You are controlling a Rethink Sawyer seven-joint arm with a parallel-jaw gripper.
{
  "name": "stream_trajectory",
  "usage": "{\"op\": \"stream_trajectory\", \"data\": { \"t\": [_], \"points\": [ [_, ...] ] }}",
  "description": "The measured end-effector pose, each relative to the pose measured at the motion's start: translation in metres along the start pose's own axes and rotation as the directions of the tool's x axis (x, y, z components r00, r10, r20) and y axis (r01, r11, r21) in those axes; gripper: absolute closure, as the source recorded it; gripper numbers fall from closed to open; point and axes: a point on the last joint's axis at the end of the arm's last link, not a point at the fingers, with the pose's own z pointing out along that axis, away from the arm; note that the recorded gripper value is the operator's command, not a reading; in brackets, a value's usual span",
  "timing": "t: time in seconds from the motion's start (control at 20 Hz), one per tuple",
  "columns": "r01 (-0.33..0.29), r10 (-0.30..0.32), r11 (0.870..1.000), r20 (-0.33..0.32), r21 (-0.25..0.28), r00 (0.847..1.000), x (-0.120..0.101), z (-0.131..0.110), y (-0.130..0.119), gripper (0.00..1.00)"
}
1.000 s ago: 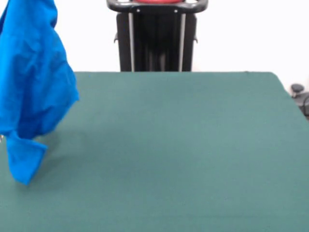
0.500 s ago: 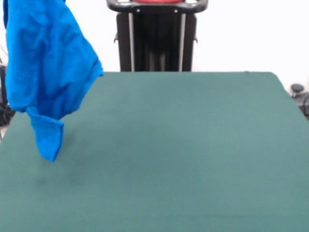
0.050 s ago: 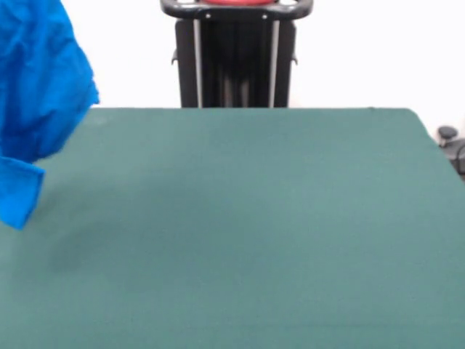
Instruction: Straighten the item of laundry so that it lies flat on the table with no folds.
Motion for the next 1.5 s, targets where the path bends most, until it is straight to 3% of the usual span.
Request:
{"op": "stream_trajectory", "data": {
  "t": [0.4,1.0,1.5],
  "points": [
    [-0.004,0.004,1.0,-0.003,0.022,1.0,-0.002,0.012,-0.023,1.0],
    [0.05,-0.051,0.999,0.076,0.013,0.996,-0.016,0.033,-0.027,1.0],
    [0.098,-0.098,0.995,0.09,0.004,0.991,-0.021,0.046,-0.027,1.0]
  ]
}}
